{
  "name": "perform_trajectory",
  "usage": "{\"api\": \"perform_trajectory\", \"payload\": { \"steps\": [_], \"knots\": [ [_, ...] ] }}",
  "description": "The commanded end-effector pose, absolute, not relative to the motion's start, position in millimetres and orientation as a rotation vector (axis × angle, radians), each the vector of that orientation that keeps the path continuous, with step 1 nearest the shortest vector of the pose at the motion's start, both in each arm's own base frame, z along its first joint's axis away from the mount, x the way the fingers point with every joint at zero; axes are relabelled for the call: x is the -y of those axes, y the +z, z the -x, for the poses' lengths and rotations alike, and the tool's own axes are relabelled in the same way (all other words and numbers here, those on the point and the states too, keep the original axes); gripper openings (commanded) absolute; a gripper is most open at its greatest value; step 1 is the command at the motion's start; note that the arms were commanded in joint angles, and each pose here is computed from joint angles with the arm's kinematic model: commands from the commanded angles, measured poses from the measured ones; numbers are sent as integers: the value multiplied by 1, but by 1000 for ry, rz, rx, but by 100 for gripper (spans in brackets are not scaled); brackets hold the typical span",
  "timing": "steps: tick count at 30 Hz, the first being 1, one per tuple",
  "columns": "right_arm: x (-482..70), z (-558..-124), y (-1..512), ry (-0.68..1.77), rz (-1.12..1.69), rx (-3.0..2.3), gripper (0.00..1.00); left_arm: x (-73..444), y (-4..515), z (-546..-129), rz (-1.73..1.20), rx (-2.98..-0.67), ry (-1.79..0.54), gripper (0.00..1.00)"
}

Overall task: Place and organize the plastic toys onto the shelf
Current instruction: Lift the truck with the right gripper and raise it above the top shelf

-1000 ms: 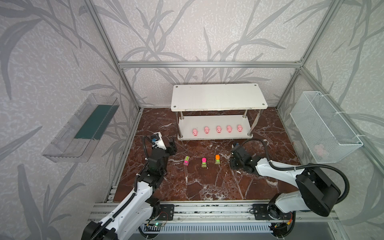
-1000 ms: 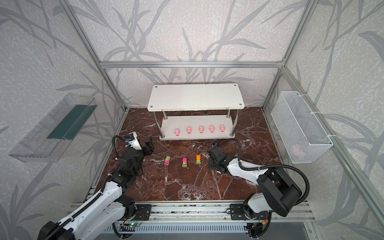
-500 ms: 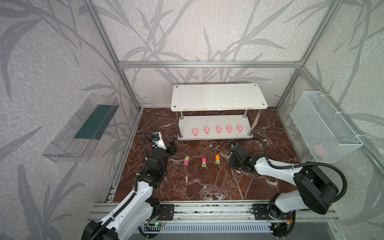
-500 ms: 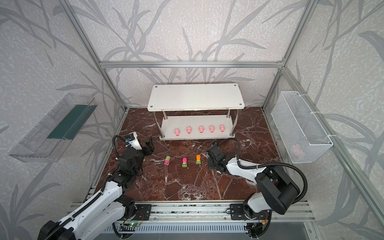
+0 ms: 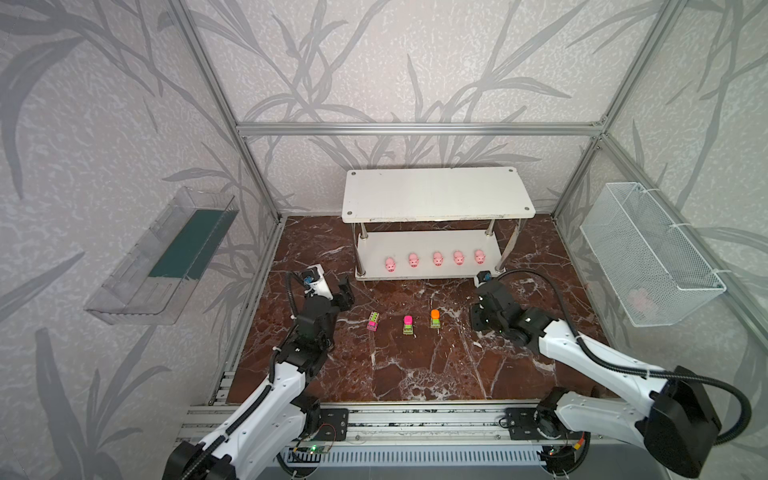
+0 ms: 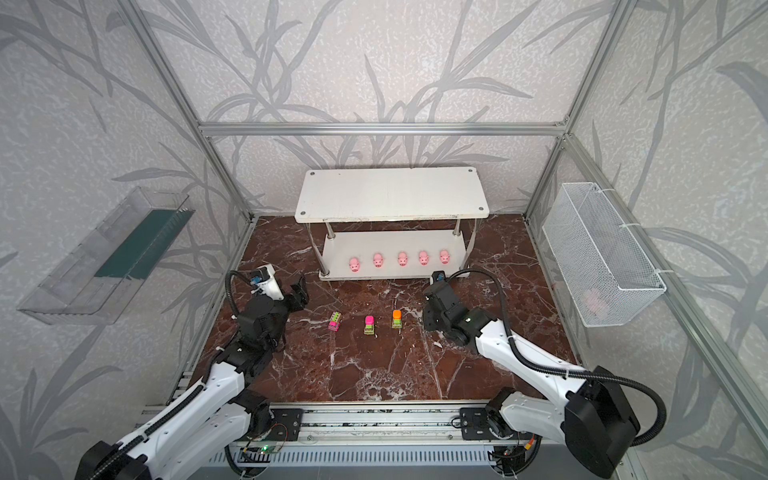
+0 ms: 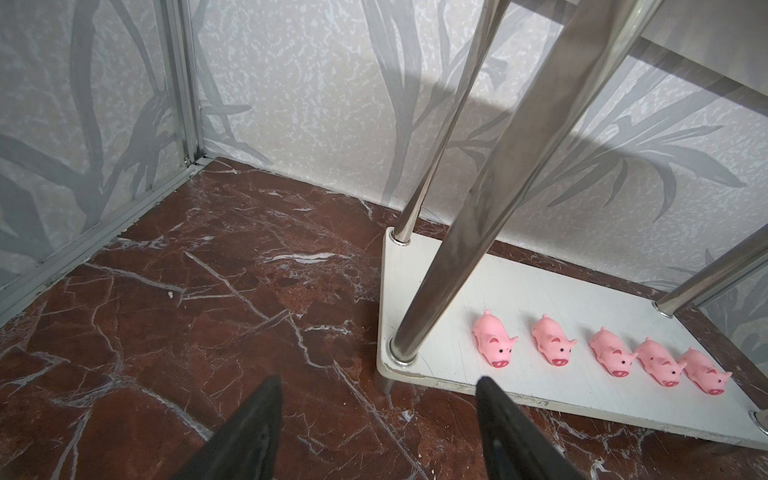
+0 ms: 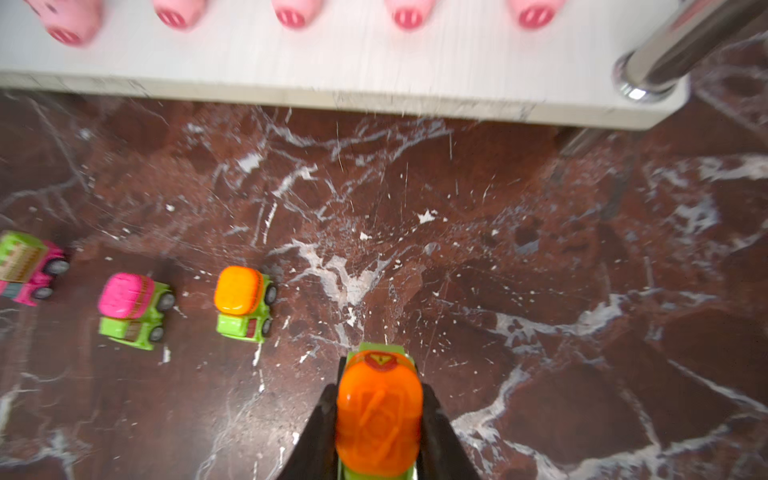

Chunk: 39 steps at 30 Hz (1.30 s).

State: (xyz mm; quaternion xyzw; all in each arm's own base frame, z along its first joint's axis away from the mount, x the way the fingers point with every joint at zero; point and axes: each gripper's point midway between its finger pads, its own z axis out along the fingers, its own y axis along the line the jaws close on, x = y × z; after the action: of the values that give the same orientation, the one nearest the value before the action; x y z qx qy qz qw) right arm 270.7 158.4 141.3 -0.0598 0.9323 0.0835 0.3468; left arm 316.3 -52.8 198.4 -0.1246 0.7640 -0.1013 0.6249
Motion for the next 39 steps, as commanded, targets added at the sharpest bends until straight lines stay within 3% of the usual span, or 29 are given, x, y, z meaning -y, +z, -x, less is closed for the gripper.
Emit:
{"api": "perform_trajectory", "payload": {
  "steps": [1, 9, 17, 24, 31, 39],
  "knots": [
    [-142, -258, 183, 163, 217, -2420, 22, 59, 202, -317, 301, -1773, -282, 71],
    [-142, -264, 321, 188, 305, -2272, 22, 70, 182, -308, 310, -1893, -358, 71],
    [-135, -315, 425, 126, 283, -2101, 21, 81, 161, -302, 263, -1964, -408, 71],
    [-128, -370, 434, 92, 244, -2114, 21, 94, 151, -299, 216, -2002, -458, 71],
    [-118, -426, 410, 98, 171, -2175, 21, 97, 148, -294, 203, -2005, -474, 71],
    [-112, -461, 393, 115, 135, -2213, 20, 97, 145, -292, 204, -2010, -468, 72]
  ]
}}
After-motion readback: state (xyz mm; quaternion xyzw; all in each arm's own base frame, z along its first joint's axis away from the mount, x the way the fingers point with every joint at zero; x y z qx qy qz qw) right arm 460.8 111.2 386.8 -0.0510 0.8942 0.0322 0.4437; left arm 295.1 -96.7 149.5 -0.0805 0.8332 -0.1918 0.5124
